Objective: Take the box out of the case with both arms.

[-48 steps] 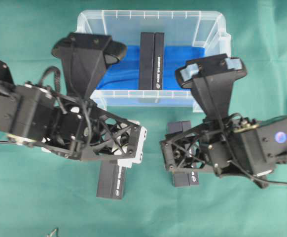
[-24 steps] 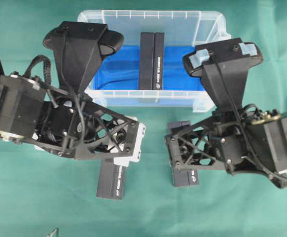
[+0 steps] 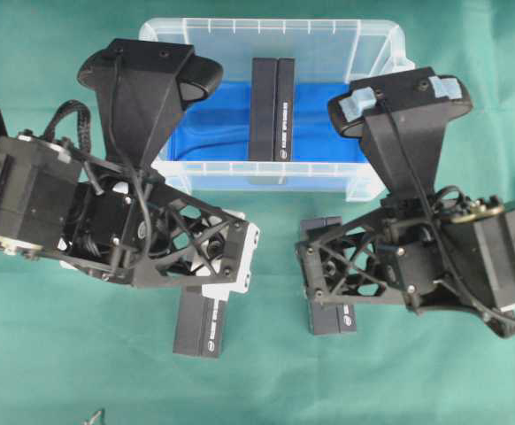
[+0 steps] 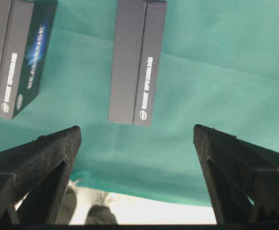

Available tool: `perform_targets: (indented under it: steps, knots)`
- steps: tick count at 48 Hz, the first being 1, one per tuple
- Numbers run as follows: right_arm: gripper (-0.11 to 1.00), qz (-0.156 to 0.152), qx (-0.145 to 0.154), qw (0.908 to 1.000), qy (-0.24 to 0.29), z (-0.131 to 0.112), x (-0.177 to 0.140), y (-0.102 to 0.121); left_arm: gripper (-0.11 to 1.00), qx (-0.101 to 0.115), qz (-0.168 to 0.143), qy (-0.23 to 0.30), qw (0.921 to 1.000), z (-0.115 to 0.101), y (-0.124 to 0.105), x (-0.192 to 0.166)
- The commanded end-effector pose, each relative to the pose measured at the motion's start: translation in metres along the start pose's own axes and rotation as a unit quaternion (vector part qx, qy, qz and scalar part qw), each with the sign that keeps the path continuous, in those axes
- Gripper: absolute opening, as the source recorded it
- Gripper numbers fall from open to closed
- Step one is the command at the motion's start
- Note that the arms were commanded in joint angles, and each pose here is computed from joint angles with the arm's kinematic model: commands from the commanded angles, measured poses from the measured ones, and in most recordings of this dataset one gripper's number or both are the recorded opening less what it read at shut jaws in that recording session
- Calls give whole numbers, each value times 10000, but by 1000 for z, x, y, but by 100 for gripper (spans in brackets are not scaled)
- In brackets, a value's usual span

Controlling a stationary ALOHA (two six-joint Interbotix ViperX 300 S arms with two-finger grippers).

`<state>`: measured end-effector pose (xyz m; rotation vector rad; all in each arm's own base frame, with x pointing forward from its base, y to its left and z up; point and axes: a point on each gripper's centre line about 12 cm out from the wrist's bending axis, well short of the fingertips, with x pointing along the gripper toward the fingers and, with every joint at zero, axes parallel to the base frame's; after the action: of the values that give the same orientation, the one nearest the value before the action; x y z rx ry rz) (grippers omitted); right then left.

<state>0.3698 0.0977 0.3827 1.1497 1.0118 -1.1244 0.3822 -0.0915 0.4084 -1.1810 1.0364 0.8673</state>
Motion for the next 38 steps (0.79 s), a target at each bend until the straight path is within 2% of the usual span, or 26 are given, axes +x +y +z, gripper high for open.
perform_targets:
  steps: [1, 7, 18, 29, 38]
  knots:
    - [95, 268, 37, 9996, 48, 5, -20, -4, 77, 7, -177, -2, 9998, 1, 0, -13]
    - [95, 275, 0, 9996, 49, 6, -20, -5, 77, 23, -154, -4, 9999, 1, 1, -12]
    - [95, 140, -312, 9994, 60, 7, -23, -12, 77, 56, 119, -6, 9999, -1, 20, -16]
    - [95, -331, -279, 9991, 26, 15, -30, -45, 77, -15, 282, -5, 9996, -2, 51, -24]
    - [95, -470, -313, 9984, 35, 20, -32, -69, 77, -135, 422, -6, 9990, -4, 82, -26]
